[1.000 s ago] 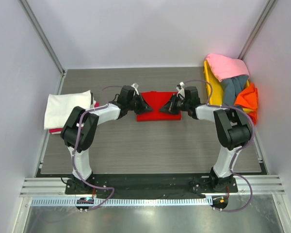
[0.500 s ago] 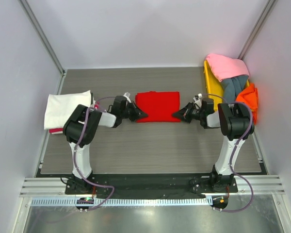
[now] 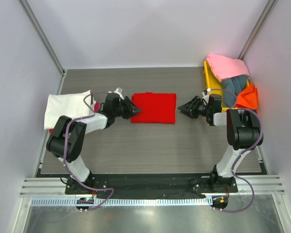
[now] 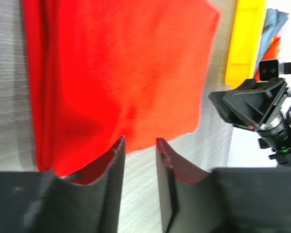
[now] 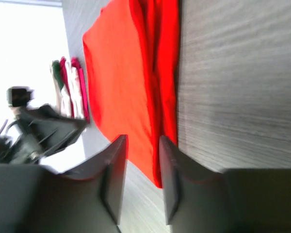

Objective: Fold and stack the t-shirts
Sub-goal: Fold the tshirt

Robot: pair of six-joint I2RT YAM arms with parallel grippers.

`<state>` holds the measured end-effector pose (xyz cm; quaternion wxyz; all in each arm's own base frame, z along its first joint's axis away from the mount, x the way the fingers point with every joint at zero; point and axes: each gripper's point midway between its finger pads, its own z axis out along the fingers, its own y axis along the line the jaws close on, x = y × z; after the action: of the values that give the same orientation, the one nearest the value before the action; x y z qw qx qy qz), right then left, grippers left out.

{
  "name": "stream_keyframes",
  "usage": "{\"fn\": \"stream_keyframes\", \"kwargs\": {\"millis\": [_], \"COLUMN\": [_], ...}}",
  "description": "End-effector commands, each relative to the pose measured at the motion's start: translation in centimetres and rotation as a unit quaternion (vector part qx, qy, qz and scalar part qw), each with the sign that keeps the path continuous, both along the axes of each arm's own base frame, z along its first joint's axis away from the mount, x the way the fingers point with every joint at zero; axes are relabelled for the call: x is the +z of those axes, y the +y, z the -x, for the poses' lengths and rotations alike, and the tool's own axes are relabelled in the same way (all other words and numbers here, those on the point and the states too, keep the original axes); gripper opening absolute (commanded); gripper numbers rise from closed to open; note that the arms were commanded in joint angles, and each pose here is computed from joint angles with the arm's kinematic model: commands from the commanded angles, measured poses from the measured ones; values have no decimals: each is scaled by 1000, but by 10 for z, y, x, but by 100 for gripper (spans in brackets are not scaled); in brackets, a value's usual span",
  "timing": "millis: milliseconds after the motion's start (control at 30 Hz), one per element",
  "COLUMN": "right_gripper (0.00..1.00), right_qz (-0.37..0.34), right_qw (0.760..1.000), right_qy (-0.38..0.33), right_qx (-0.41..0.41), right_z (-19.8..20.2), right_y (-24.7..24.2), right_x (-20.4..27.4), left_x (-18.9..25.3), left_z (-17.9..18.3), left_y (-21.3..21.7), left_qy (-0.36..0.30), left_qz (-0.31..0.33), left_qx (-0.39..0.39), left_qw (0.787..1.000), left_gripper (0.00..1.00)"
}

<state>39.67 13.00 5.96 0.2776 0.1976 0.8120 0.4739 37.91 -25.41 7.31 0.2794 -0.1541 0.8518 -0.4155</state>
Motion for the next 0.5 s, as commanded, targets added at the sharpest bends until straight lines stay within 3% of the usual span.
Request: {"fn": "stream_keyframes", "kwargs": {"millis": [0,167,233,333,467], "right_gripper": [44,73,73,65,56], "right_qz": [57,100,119,132,152], "right_qw": [998,995,992,990,986], "right_qy": [-27,-7,-15,-32,-55], "right_qx": [-11,-26,-28,-36,-47], "right_z": [-11,-10,-8,4,17], "right_y": [-9,-13,-7,-2,-5], "right_x": [9,2,7,19,33], "left_x": [37,53,57,49,34], "left_z": [-7,-3,0,8,12], "left_y": [23,80,111,150,183], "left_qy": [-38,-59,-59,-37,-3], "left_qz": [-74,-208,-287,-385,-477], "left_qx": [24,96,120,147,166], "left_qw": [996,972,948,910,863], "left_gripper": [37,54,56,57,57]}}
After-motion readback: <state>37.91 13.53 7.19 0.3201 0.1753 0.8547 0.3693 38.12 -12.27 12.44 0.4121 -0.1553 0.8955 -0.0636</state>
